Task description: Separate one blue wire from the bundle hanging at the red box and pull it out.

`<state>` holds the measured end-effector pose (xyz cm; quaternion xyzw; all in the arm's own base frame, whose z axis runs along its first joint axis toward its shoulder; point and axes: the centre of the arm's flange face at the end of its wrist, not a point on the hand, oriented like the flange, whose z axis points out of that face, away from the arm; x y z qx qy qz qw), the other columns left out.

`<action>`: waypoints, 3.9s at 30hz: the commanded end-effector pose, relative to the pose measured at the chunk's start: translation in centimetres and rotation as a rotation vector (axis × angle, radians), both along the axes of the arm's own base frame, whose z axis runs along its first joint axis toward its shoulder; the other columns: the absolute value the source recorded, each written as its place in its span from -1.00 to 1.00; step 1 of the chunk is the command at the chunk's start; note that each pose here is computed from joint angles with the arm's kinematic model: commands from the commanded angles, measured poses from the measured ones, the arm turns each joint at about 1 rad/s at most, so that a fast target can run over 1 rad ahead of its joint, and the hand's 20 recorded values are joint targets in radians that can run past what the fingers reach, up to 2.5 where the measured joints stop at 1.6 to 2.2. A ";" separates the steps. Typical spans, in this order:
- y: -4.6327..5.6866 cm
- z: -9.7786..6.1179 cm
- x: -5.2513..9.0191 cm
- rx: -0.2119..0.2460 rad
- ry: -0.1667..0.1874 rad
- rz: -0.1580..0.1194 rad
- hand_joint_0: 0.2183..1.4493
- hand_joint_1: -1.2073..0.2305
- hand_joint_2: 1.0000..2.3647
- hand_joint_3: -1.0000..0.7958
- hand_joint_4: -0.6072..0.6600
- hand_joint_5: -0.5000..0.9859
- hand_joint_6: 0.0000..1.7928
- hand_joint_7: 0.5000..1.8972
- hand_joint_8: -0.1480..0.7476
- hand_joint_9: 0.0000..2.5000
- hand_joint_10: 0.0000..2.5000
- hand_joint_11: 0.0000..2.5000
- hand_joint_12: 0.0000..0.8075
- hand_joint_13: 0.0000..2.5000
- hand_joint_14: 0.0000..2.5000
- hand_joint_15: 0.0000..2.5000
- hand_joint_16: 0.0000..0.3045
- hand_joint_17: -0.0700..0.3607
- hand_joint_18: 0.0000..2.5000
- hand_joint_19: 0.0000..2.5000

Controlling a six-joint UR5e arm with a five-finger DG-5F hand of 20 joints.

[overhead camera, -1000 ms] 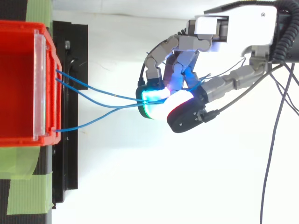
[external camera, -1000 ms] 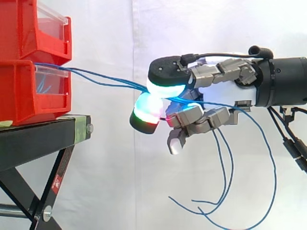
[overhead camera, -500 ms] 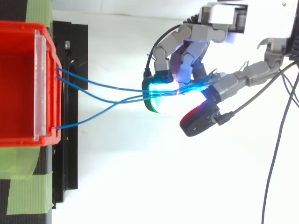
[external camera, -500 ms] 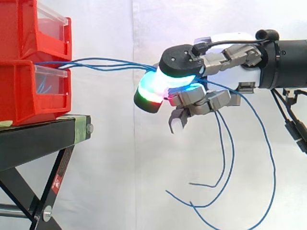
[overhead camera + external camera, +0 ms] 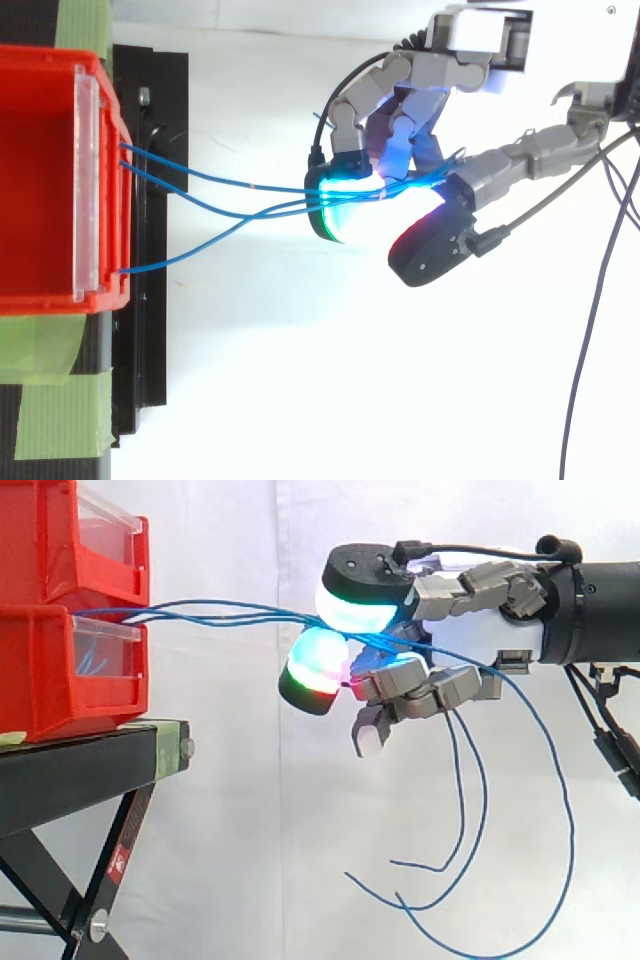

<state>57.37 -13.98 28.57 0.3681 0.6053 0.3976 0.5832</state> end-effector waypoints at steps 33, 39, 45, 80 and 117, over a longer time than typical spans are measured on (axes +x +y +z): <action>-1.9 1.0 0.9 -0.104 -0.092 -0.223 -0.32 -0.23 -0.98 -0.24 0.34 -0.61 -0.08 -0.20 0.04 -0.20 -0.64 0.32 -0.20 -0.01 -0.39 0.20 -0.68 -0.16 -0.44 -0.39; -1.8 1.0 0.9 -0.102 -0.094 -0.218 -0.32 -0.29 -0.97 -0.14 0.30 -0.61 -0.06 -0.20 0.05 -0.21 -0.62 0.32 -0.18 0.00 -0.41 0.22 -0.68 -0.16 -0.43 -0.39; -1.8 1.0 0.9 -0.100 -0.091 -0.218 -0.31 -0.35 -0.96 -0.01 0.24 -0.61 -0.05 -0.21 0.02 -0.22 -0.58 0.32 -0.18 -0.01 -0.40 0.23 -0.68 -0.16 -0.43 -0.39; -1.8 1.0 0.9 -0.101 -0.088 -0.222 -0.33 -0.12 -0.98 -0.30 0.33 -0.61 -0.06 -0.22 0.02 -0.19 -0.55 0.33 -0.21 -0.01 -0.37 0.21 -0.67 -0.15 -0.43 -0.36; -1.4 1.0 1.0 -0.075 -0.086 -0.215 -0.17 -0.66 -0.95 0.00 0.28 -0.68 -0.05 -0.10 -0.03 -0.40 -0.70 0.44 -0.13 -0.16 -0.48 0.30 -0.69 -0.18 -0.52 -0.41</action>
